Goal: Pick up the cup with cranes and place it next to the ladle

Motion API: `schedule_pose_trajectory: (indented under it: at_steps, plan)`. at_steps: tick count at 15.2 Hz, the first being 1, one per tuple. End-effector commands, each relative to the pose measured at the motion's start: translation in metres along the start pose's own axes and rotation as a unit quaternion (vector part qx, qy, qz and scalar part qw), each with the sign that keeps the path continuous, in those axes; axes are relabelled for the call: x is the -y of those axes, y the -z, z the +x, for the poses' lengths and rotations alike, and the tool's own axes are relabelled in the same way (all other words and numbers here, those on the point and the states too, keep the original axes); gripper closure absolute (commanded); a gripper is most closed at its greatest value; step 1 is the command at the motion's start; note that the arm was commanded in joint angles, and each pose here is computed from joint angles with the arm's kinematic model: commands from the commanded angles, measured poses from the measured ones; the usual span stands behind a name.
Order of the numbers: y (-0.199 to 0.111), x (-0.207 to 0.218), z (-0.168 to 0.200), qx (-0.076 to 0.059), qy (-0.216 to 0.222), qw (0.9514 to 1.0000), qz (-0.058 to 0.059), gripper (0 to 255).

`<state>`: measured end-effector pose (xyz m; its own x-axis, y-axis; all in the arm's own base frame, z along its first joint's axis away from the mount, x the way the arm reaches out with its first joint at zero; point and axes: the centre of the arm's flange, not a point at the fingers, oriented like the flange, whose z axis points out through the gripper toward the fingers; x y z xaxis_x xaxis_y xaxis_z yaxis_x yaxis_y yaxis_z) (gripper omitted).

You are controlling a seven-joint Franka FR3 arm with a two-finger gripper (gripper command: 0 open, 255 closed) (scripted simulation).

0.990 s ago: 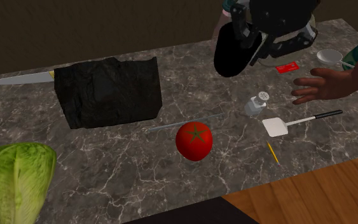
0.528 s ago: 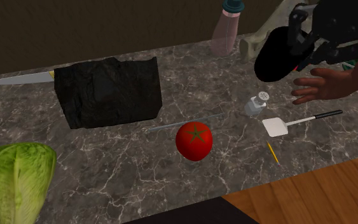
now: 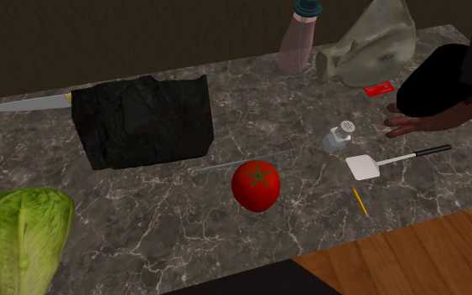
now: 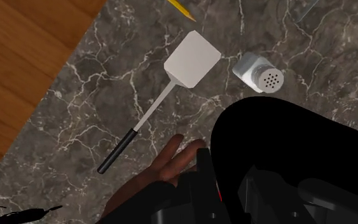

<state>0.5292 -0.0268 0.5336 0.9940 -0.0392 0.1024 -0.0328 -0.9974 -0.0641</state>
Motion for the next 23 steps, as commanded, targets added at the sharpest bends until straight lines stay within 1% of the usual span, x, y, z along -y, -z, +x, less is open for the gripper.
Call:
schedule_pose_trajectory:
  at_steps: [1, 16, 23]
  plan:
    - [0.002, -0.025, 0.013, 0.000, 0.001, 1.0000, 0.000, 255]
    - [0.005, -0.204, 0.103, 0.000, 0.001, 1.0000, 0.000, 255]
    - [-0.032, -0.207, 0.099, 0.000, 0.001, 1.0000, 0.000, 255]
